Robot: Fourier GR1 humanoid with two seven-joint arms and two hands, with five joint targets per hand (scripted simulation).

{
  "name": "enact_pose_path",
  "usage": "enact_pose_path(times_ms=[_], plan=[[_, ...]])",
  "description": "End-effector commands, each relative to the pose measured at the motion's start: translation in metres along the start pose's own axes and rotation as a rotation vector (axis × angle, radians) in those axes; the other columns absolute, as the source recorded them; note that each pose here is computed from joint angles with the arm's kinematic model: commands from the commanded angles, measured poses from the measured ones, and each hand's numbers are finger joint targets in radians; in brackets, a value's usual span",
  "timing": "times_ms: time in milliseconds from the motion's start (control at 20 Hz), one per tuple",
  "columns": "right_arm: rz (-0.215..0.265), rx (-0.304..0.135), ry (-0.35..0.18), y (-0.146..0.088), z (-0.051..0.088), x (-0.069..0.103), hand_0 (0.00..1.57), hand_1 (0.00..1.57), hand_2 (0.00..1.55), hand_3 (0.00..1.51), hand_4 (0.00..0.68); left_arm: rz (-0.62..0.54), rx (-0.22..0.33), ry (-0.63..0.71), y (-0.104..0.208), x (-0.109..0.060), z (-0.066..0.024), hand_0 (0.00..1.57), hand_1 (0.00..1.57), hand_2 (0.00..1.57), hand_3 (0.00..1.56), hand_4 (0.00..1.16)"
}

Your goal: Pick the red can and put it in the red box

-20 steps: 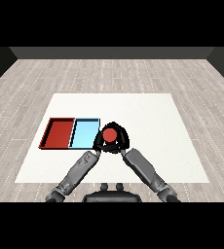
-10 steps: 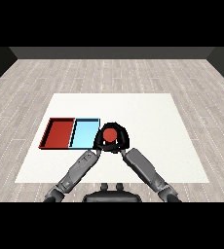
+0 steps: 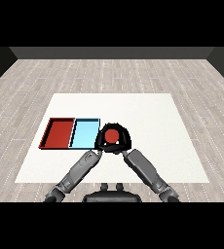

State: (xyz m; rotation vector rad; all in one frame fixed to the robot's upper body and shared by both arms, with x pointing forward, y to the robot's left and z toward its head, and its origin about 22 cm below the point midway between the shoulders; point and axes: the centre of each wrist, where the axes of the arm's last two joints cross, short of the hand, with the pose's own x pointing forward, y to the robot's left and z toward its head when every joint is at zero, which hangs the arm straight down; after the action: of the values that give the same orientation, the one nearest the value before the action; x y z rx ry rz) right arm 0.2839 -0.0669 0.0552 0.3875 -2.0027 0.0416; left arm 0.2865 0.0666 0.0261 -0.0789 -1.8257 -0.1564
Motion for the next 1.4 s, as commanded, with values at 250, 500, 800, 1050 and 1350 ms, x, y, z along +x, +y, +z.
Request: enact_pose_path(times_ms=[250,500,800,1050,1350], plan=[[-0.036,0.062,-0.009,0.008,-0.007,0.007,0.0,0.0,0.0,0.0,0.0,0.033,0.004,0.002,-0.009,0.005,-0.0025,1.57,1.57,1.57,1.49,1.14],[-0.014,0.061,-0.028,0.013,-0.007,0.012,0.0,0.0,0.0,0.0,0.0,0.027,0.002,0.01,-0.007,0.008,-0.0064,1.57,1.57,1.57,1.49,1.15],[0.086,-0.001,-0.064,-0.023,-0.019,0.025,0.0,0.0,0.0,0.0,0.0,0.005,0.006,0.008,-0.011,0.012,-0.0041,1.57,1.57,1.57,1.49,1.15],[0.076,-0.022,-0.156,-0.051,-0.03,0.056,0.0,0.0,0.0,0.0,0.0,0.053,0.013,0.034,0.0,-0.011,0.0171,1.57,1.57,1.57,1.49,1.14],[0.123,-0.142,-0.235,-0.062,-0.013,0.103,0.0,0.0,0.0,0.0,0.0,0.0,0.069,0.007,0.03,-0.009,0.0012,1.57,1.57,1.55,1.45,1.12]])
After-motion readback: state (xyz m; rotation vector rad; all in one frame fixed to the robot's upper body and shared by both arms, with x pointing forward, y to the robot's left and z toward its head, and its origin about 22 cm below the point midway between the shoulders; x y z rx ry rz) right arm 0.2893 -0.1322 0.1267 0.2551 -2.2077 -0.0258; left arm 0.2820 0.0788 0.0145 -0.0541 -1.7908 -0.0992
